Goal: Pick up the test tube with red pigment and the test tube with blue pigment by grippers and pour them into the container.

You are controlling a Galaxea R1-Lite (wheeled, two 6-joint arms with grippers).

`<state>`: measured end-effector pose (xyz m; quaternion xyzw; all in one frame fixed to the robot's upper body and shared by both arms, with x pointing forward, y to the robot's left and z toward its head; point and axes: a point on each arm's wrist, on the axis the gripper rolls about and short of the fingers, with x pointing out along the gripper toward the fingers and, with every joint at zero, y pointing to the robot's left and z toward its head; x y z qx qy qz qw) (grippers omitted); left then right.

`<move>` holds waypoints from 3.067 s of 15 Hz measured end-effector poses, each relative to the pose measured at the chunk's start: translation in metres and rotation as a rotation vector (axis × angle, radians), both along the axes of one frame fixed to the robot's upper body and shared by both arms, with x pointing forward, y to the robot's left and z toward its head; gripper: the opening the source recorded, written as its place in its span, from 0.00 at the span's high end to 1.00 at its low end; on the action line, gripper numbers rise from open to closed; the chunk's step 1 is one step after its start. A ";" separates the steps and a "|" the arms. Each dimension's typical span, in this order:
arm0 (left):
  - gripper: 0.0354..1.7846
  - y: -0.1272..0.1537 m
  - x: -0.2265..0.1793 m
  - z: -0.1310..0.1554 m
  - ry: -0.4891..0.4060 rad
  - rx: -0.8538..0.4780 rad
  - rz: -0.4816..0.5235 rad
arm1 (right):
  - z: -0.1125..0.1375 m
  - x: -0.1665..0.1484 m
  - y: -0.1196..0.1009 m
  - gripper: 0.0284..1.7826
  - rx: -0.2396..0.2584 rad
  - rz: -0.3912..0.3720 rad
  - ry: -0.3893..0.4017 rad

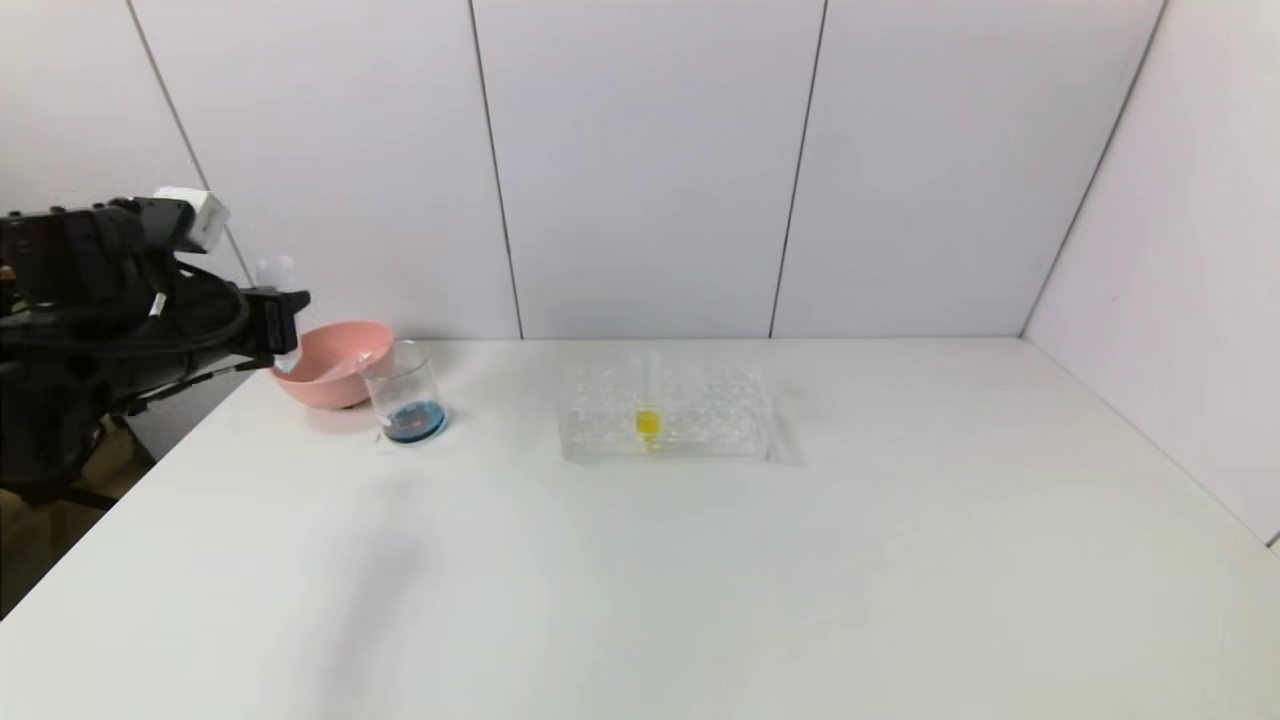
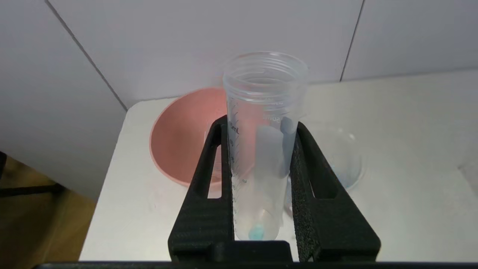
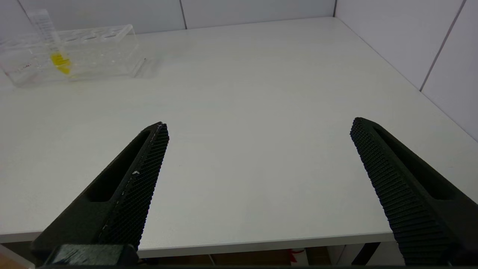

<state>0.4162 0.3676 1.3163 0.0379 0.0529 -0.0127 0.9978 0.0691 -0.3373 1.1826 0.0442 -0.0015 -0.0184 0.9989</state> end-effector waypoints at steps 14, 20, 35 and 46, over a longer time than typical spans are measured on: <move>0.76 -0.013 0.014 -0.065 -0.308 -0.097 0.048 | 0.000 0.000 0.000 0.00 0.000 0.000 0.000; 0.76 -0.005 0.068 -0.068 -0.325 -0.087 0.061 | 0.000 0.000 0.000 0.00 0.000 0.000 0.000; 0.68 0.011 0.111 -0.086 -0.281 -0.086 0.112 | 0.000 0.000 0.000 0.00 0.000 0.000 0.000; 0.01 -0.002 0.107 -0.071 -0.273 -0.091 0.099 | 0.000 0.000 0.000 0.00 0.000 0.000 0.000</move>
